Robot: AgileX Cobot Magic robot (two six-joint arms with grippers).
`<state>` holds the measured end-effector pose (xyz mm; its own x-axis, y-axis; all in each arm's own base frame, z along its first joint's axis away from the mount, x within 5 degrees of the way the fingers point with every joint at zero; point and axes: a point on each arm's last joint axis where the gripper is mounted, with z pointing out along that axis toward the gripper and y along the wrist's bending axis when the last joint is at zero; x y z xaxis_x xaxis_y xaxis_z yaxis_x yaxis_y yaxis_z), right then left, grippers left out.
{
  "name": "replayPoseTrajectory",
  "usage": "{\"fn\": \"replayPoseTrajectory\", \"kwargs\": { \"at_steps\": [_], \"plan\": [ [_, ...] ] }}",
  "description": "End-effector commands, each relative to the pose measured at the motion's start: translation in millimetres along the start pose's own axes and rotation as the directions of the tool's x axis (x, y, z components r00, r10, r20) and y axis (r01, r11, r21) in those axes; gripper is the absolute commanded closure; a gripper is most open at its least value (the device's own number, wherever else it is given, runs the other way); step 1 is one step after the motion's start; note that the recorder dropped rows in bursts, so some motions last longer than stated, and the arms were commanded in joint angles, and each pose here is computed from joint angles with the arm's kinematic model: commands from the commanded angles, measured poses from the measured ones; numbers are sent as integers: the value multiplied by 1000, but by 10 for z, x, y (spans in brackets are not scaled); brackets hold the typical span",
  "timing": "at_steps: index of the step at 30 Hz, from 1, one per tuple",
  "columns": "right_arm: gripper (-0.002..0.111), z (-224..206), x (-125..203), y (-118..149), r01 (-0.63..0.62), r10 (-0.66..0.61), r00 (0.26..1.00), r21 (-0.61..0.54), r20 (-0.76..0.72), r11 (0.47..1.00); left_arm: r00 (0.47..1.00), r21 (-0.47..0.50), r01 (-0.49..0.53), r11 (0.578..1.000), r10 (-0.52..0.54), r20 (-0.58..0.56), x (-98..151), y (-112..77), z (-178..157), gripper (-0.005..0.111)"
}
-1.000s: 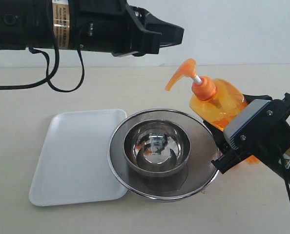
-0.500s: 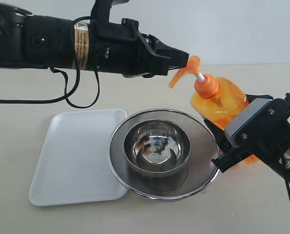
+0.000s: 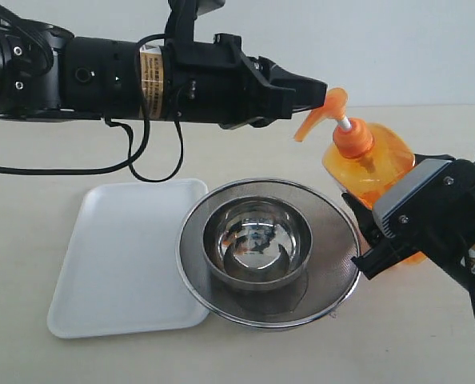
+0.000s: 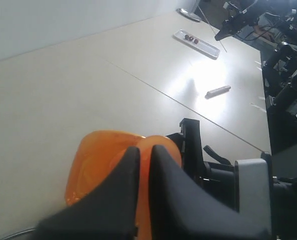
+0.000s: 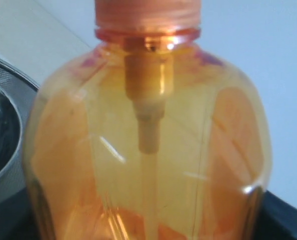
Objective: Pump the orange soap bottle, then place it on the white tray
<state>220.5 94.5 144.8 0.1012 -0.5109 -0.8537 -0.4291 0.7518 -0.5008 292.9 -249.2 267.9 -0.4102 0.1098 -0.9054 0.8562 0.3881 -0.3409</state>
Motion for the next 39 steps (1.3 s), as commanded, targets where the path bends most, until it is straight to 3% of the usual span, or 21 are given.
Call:
{"fn": "replayPoseTrajectory", "kwargs": {
  "at_steps": [1,39],
  "plan": [
    [108,-2,-56,55,5,-2,999,-58,51,998,996,-6,-20,1000,20,-88,217,54,127,102],
    [108,6,-74,69,-13,18,998,-79,65,997,990,-15,15,1000,-17,-142,456,202,270,102]
  ]
}}
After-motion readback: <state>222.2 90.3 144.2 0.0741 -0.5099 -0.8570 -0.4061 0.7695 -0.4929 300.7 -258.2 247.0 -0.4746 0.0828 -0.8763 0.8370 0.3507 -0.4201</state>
